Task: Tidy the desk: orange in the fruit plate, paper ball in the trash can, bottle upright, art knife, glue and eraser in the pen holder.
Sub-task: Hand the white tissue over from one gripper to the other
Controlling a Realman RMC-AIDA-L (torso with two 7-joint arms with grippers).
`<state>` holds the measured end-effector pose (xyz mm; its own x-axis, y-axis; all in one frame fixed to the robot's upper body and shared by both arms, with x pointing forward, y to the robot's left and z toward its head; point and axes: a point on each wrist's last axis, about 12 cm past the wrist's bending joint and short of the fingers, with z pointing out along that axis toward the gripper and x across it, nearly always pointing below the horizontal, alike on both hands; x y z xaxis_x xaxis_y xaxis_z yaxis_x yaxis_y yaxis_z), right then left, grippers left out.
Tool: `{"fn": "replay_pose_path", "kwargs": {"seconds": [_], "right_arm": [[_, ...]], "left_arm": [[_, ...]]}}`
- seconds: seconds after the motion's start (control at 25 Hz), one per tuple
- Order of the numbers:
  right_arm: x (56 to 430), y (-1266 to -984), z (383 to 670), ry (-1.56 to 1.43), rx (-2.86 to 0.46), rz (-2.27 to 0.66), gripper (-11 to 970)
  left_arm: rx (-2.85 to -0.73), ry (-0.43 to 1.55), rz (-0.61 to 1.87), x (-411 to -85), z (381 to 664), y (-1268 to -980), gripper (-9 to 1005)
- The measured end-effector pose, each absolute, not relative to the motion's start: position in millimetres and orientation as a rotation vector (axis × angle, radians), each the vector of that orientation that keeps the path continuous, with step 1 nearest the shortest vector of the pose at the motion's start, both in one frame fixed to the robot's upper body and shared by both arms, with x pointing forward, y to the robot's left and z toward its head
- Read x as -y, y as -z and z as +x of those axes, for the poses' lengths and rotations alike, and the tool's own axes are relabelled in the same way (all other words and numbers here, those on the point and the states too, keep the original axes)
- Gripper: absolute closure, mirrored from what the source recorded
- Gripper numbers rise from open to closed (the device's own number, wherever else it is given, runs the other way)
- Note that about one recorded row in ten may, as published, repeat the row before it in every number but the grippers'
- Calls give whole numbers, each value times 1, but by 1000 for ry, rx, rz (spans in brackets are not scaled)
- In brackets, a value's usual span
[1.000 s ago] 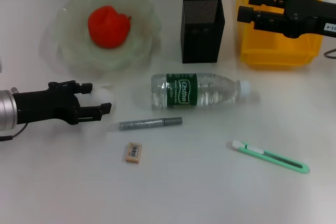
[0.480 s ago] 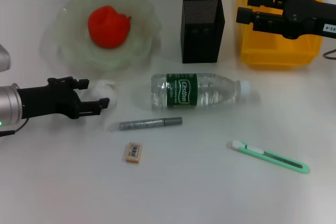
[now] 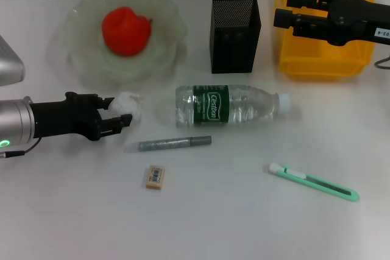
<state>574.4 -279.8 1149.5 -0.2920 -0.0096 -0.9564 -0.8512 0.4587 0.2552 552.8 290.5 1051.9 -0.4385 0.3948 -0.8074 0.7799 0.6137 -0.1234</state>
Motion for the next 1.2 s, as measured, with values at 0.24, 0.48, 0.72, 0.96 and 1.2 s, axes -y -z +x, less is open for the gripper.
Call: {"fn": "replay_pose_path", "kwargs": {"seconds": [0.24, 0.48, 0.72, 0.96, 1.2], "right_arm": [[278, -1149, 575, -1006, -1660, -756, 268], [276, -1150, 576, -1021, -1665, -760, 269], [273, -1159, 582, -1163, -1762, -672, 269], [278, -1165, 590, -1411, -2016, -483, 268], [287, -1159, 588, -1617, -2119, -357, 268]], "left_arm": [[-2058, 646, 918, -291, 553, -1053, 442], [-1964, 797, 930, -286, 545, -1068, 480], [-1753, 940, 931, -290, 533, -1095, 483], [-1549, 950, 977, -285, 529, -1107, 486], [-1392, 906, 1011, -275, 530, -1109, 487]]}}
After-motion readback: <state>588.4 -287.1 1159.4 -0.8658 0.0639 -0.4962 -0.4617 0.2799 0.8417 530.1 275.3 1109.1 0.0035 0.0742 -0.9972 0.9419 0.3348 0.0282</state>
